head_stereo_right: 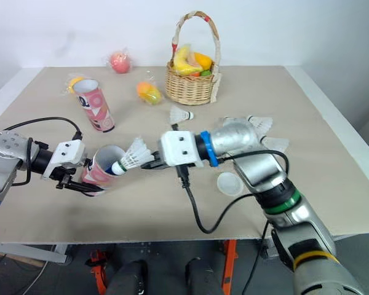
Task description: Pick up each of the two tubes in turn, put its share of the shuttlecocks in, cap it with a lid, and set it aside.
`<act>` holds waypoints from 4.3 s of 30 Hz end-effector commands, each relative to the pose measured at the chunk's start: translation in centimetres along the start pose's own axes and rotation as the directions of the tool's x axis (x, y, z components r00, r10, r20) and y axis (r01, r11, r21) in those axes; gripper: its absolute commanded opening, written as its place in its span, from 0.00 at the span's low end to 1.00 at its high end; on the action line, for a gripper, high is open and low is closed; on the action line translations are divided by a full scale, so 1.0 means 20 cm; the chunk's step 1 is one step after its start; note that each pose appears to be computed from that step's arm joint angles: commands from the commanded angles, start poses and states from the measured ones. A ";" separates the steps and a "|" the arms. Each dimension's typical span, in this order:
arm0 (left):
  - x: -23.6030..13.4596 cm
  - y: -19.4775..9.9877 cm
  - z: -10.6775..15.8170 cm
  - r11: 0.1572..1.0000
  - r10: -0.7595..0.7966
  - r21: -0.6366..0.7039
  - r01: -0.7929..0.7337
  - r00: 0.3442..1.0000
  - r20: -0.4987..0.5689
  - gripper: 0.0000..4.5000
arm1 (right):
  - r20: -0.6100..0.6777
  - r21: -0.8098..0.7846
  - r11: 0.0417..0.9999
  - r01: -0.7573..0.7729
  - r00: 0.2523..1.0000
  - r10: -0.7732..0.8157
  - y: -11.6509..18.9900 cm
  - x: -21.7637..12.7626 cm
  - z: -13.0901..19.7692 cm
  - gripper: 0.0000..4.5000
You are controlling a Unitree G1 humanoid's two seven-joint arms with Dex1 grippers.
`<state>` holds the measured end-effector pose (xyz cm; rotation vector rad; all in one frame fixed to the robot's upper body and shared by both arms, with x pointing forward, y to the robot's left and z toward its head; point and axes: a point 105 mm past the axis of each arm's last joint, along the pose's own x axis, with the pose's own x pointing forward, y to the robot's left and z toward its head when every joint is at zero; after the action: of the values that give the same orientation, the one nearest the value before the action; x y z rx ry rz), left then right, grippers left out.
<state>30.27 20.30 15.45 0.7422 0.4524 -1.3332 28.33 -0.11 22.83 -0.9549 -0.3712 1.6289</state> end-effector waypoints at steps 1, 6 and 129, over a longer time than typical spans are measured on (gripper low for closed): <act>0.04 -0.04 -0.02 0.999 -0.042 -0.023 0.042 0.999 -0.006 0.60 | -0.015 -0.097 0.995 -0.006 1.000 0.005 -0.06 0.05 0.02 0.02; 0.04 -0.04 -0.02 0.999 -0.036 -0.029 0.036 0.999 -0.003 0.60 | -0.013 -0.109 0.993 -0.046 0.999 0.045 -0.07 0.06 0.00 0.02; 0.08 -0.14 -0.02 0.995 -0.021 -0.099 0.024 0.999 0.035 0.60 | -0.566 0.462 0.369 0.806 0.589 -0.577 -0.23 -0.20 -0.75 0.55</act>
<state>28.71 20.11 14.98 0.6654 0.4555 -1.2594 42.25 -6.58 16.26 -0.2995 0.1580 0.6709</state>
